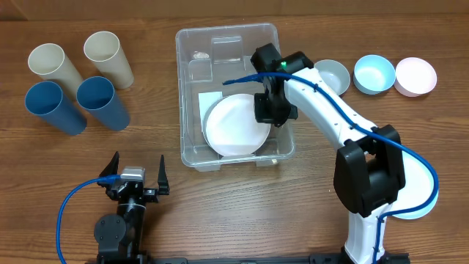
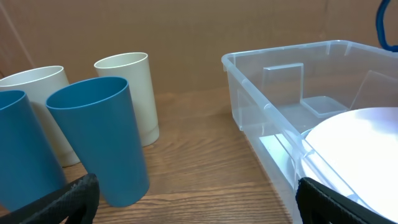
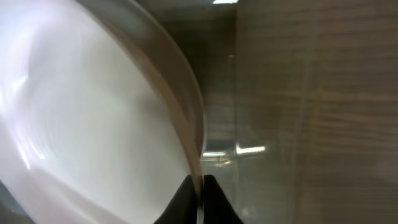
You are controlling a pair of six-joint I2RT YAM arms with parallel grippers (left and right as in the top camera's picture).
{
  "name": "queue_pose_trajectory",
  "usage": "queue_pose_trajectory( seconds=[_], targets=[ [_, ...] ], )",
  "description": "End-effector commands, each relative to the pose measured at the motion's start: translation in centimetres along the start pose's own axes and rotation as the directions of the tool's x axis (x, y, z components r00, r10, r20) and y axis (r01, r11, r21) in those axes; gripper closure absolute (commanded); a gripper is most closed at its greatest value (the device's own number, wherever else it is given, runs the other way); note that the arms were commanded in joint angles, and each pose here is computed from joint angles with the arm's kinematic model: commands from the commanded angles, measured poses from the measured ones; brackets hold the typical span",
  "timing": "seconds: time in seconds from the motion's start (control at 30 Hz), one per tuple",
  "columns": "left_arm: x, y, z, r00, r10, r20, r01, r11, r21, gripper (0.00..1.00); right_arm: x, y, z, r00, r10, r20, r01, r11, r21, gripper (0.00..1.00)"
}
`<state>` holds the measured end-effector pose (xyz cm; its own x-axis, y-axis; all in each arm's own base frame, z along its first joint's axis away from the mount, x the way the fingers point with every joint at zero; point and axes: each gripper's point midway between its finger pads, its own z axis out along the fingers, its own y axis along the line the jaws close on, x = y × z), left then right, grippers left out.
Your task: Pack container
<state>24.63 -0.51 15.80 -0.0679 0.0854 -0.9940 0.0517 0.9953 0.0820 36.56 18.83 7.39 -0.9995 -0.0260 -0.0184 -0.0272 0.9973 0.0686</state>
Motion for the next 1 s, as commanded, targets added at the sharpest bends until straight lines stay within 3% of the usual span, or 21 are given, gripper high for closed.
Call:
queue_pose_trajectory(
  seconds=[0.0,0.13,0.3,0.4,0.53,0.7,0.8,0.87,0.97],
  targets=[
    [0.0,0.0,0.0,1.000,0.001,0.004,-0.001,1.000,0.005,0.00,0.8,0.1,0.5,0.999,-0.037,-0.030,0.036,0.999,-0.017,0.72],
    [0.0,0.0,0.0,1.000,0.001,0.004,-0.001,1.000,0.005,0.00,0.8,0.3,0.4,0.994,-0.110,-0.028,0.109,0.994,-0.026,0.60],
    [0.0,0.0,0.0,1.000,0.001,0.004,-0.001,1.000,0.005,0.00,0.6,0.7,-0.8,0.989,-0.145,-0.021,0.144,0.989,-0.034,0.59],
    [0.0,0.0,0.0,1.000,0.001,0.004,-0.001,1.000,0.005,0.00,-0.3,1.6,-4.5,0.988,-0.154,0.026,0.155,0.987,-0.047,0.60],
    [0.0,0.0,0.0,1.000,0.001,0.004,-0.001,1.000,0.005,0.00,-1.8,3.1,-14.1,0.972,-0.140,0.188,0.160,0.982,-0.097,0.60],
    [0.0,0.0,0.0,1.000,0.001,0.004,-0.001,1.000,0.005,0.00,-2.5,-0.6,-19.5,0.959,-0.005,0.283,0.027,0.997,-0.072,0.51],
    [0.0,0.0,0.0,1.000,0.001,0.004,-0.001,1.000,0.005,0.00,-3.1,-4.1,-18.2,0.966,0.101,0.238,-0.090,0.994,-0.057,0.57],
    [0.0,0.0,0.0,1.000,0.001,0.004,-0.001,1.000,0.005,0.00,-2.2,-8.0,-13.9,0.979,0.169,0.111,-0.173,0.984,0.037,0.61],
    [0.0,0.0,0.0,1.000,0.001,0.004,-0.001,1.000,0.005,0.00,-1.1,-9.8,-10.4,0.978,0.206,0.020,-0.207,0.975,0.079,0.64]
  ],
)
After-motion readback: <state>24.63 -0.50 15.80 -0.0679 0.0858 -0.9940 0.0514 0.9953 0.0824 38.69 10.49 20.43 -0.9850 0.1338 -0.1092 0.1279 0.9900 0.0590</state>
